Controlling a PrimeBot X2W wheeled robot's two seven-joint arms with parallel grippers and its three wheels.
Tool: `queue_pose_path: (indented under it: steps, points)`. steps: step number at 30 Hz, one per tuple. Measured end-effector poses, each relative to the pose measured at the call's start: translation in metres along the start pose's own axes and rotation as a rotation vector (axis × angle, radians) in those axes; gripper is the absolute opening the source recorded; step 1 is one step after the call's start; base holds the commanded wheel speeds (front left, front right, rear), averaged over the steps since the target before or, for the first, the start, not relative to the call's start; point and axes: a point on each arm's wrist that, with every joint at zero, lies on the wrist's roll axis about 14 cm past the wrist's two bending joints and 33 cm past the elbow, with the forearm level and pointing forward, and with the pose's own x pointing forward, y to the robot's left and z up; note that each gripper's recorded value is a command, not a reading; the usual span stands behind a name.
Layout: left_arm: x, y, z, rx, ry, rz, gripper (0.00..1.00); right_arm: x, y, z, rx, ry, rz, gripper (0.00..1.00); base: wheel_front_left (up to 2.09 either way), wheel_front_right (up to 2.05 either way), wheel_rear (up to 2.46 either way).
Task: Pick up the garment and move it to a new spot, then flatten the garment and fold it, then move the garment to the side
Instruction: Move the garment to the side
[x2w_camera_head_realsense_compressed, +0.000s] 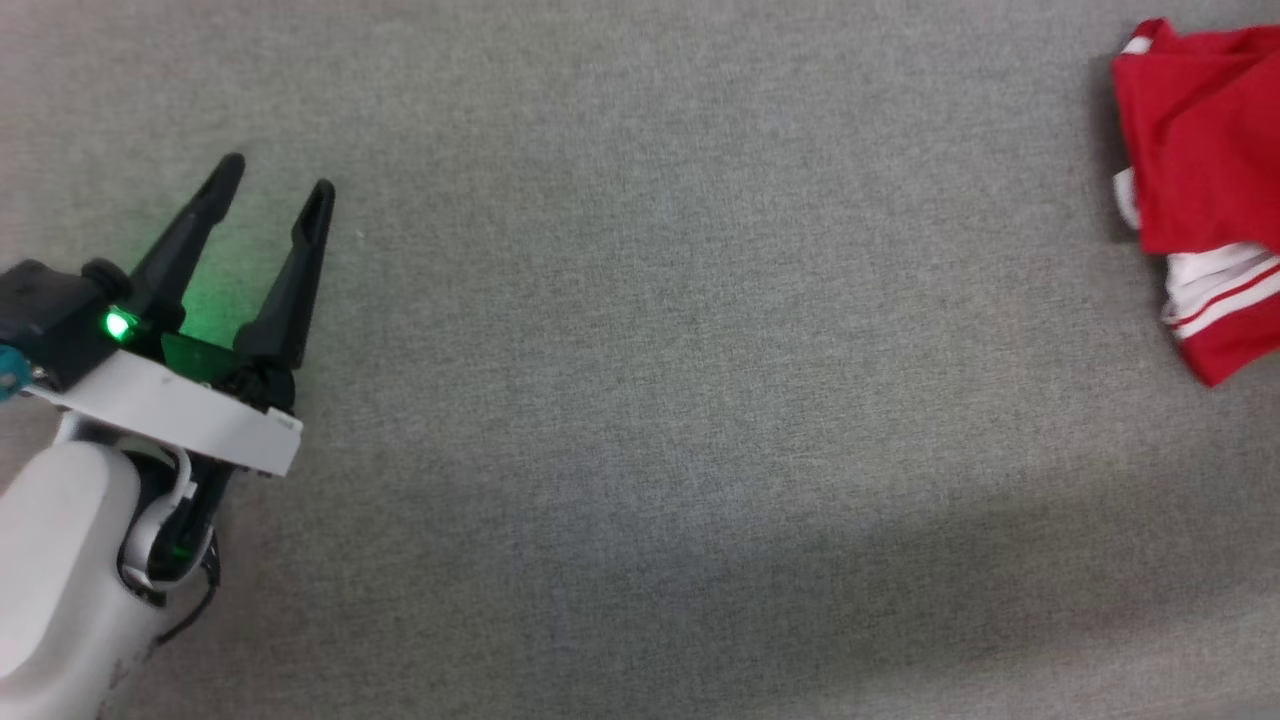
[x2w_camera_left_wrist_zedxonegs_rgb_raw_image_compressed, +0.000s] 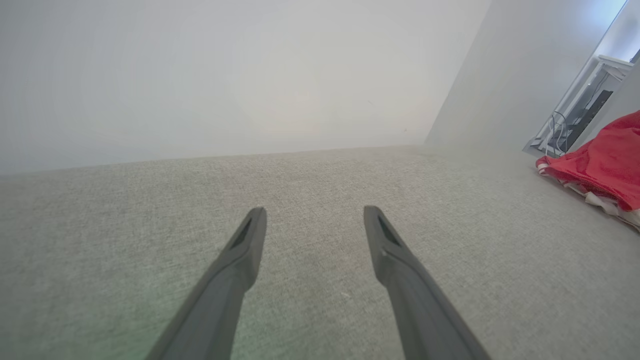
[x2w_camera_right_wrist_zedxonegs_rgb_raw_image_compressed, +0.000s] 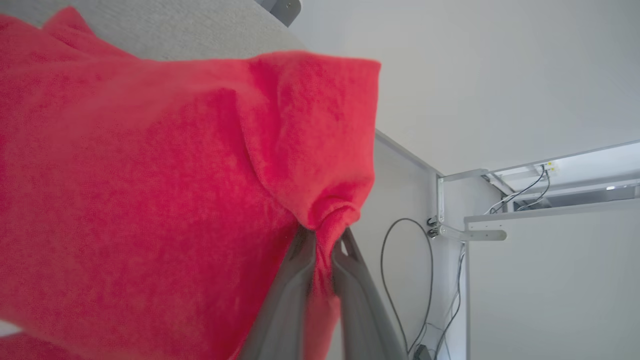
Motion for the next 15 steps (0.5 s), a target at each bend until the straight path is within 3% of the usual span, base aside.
queue_pose_path:
  steps: [7,15]
  points:
    - [0.006,0.005,-0.018,-0.018,0.027,-0.008,1.00,0.012,-0.029,-0.010,-0.135,0.052,-0.097,0.00,0.00,0.00,0.00]
    - [0.007,0.011,-0.026,-0.027,0.035,-0.006,1.00,0.030,-0.018,-0.037,-0.081,0.128,-0.112,0.00,0.00,0.00,0.00]
